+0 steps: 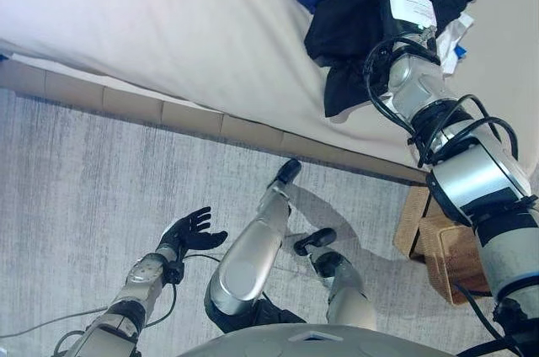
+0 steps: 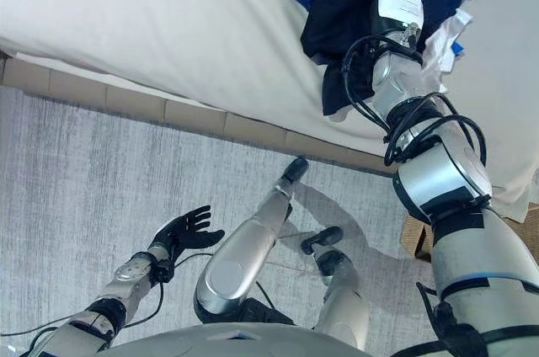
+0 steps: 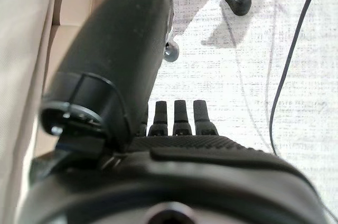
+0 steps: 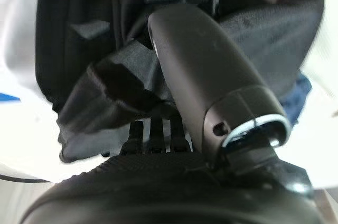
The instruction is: Pick up the clothes from the bed and place them into the basket
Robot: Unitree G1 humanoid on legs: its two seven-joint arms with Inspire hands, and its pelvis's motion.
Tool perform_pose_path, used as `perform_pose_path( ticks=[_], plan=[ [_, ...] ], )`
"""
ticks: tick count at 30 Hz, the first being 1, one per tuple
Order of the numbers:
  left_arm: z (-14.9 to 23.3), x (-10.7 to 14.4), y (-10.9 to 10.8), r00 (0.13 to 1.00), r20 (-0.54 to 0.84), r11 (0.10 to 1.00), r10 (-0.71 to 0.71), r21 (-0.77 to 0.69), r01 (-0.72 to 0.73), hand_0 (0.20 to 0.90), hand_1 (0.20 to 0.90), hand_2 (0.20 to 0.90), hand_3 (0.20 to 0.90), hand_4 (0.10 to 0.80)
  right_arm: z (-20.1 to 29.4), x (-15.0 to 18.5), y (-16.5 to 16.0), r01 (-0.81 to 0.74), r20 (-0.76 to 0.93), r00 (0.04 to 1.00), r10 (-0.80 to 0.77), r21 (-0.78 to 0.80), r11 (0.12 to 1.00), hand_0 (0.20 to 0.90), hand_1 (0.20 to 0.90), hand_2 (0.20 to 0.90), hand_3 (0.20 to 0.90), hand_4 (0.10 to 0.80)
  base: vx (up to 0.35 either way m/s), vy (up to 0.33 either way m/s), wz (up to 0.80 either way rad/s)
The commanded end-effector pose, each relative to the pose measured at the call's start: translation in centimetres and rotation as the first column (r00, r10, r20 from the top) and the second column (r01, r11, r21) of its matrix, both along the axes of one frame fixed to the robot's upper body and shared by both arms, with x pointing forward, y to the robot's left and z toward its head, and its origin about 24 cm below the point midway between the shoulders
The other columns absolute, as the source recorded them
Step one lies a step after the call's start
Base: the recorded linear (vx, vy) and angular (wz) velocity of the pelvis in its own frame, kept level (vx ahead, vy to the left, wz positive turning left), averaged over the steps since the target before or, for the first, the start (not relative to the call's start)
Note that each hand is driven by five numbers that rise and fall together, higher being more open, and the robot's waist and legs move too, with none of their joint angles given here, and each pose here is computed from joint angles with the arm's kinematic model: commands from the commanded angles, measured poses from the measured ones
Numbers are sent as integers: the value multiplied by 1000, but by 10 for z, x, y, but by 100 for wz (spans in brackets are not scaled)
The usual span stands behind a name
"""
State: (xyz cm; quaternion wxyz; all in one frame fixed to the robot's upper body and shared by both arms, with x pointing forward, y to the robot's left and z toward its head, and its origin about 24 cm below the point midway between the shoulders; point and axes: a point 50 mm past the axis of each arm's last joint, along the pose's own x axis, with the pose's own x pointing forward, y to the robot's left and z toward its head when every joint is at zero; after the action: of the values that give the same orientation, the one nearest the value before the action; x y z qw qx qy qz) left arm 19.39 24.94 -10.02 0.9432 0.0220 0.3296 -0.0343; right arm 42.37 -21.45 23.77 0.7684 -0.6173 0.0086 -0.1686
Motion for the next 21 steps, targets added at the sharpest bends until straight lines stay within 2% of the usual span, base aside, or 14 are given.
perform_pose_path(
  ticks=[1,3,5,7,8,9,10,11,13,17,21],
  plan=[
    [-6,-37,28,996,-58,998,63,23,-62,900,900,900,900,800,68,-3,21,-70,227,971,74,-26,997,300,300,300,200,100,-20,-9,9],
    [-7,-40,29,995,-65,997,76,22,-75,900,900,900,900,800,81,-6,31,-138,345,930,124,17,990,300,300,300,200,100,-53,8,7],
    [-9,-46,30,993,-69,995,97,29,-95,900,900,900,900,800,100,-14,45,-231,514,837,190,17,973,300,300,300,200,100,-67,-6,1],
    [-10,-49,31,991,-69,993,117,39,-115,900,900,900,900,800,121,-30,58,-324,683,692,234,3,946,300,300,300,200,100,-50,-29,-17],
    [-11,-51,32,990,-70,992,124,44,-122,900,900,900,900,800,128,-35,60,-342,719,652,240,-3,940,300,300,300,200,100,-41,-46,-23],
    [-11,-53,33,989,-66,990,134,54,-130,900,900,900,900,800,138,-46,61,-365,796,557,237,-22,931,300,300,300,200,100,-37,-69,-29],
    [-11,-54,34,988,-64,988,143,64,-139,900,900,900,900,800,149,-58,59,-371,863,449,233,-58,927,300,300,300,200,100,-29,-75,-32],
    [-11,-54,36,987,-66,987,146,70,-141,900,900,900,900,800,154,-64,57,-373,877,424,227,-59,926,300,300,300,200,100,3,-94,-30],
    [-13,-59,39,985,-82,984,155,97,-147,900,900,900,900,800,169,-89,44,-354,940,278,196,-89,931,300,300,300,200,100,34,-100,-24],
    [-18,-69,39,980,-140,982,139,150,-117,900,900,900,900,800,176,-119,15,-265,970,175,169,-119,957,300,300,300,200,100,141,-104,-30],
    [-26,-83,38,966,-240,976,96,216,-43,900,900,900,900,800,171,-139,-22,-199,972,204,118,-77,977,300,300,300,200,100,204,-69,-78]
  ],
)
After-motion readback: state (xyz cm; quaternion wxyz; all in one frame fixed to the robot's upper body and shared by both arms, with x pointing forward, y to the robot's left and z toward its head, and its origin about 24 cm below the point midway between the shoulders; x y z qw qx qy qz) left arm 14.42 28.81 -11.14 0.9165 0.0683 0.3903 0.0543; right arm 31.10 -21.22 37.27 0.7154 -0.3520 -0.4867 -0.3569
